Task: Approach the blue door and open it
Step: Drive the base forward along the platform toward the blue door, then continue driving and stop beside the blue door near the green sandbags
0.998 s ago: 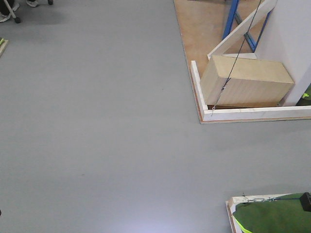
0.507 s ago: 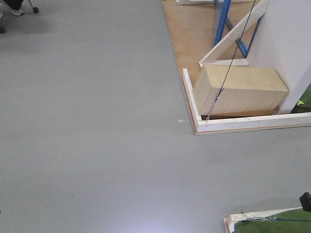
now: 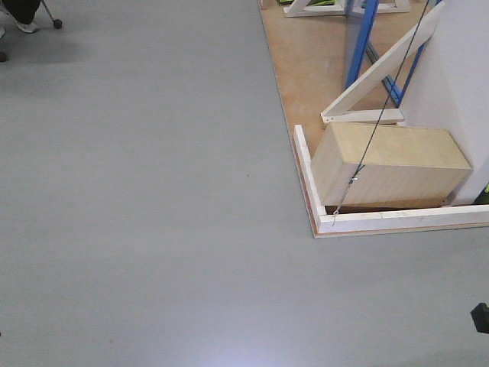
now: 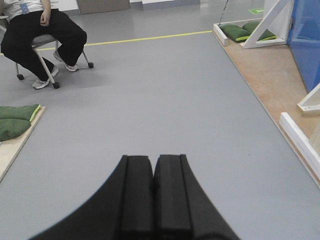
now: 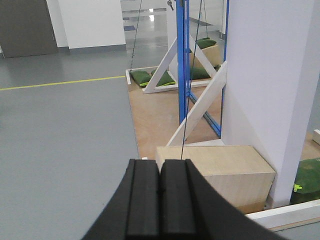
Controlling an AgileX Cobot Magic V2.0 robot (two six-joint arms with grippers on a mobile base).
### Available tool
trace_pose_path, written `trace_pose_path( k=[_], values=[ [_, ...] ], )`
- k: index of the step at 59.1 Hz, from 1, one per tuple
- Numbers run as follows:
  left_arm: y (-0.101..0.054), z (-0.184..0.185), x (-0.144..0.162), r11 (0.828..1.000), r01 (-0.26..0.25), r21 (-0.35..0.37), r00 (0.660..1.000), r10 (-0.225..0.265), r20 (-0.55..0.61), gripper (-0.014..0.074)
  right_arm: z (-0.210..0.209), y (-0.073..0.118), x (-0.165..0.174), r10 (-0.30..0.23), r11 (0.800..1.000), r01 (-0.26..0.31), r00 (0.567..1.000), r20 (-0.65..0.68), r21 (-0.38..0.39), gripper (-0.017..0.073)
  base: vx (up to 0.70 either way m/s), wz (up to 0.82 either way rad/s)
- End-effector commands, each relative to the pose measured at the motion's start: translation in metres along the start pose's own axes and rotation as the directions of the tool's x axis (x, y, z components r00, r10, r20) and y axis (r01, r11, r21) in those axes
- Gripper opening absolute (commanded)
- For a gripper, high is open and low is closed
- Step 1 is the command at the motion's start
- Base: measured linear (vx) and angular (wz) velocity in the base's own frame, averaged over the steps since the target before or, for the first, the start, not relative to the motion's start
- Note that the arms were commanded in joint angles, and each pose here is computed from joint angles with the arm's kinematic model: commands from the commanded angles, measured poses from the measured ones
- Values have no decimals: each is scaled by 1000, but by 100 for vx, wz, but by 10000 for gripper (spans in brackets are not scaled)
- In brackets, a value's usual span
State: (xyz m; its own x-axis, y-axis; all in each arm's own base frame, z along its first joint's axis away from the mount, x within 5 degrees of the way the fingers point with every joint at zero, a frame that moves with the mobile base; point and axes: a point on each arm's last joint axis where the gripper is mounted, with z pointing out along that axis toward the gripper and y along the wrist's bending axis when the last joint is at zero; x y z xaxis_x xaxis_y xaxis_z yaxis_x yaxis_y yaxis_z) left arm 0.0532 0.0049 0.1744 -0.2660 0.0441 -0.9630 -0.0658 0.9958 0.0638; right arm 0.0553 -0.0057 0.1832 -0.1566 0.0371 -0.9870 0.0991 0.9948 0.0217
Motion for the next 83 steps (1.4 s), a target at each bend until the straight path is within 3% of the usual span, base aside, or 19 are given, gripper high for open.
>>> trace_pose_path(
  k=[1,83],
  values=[
    [0,0,-4,1000,7,-2,996,-7,87,70,0,0,-1,-15,1000,15,997,76,-3,2,22,5],
    [0,0,-4,1000,7,-2,996,-7,87,70,0,0,-1,-15,1000,15,997,79,-2,2,23,5]
  ],
)
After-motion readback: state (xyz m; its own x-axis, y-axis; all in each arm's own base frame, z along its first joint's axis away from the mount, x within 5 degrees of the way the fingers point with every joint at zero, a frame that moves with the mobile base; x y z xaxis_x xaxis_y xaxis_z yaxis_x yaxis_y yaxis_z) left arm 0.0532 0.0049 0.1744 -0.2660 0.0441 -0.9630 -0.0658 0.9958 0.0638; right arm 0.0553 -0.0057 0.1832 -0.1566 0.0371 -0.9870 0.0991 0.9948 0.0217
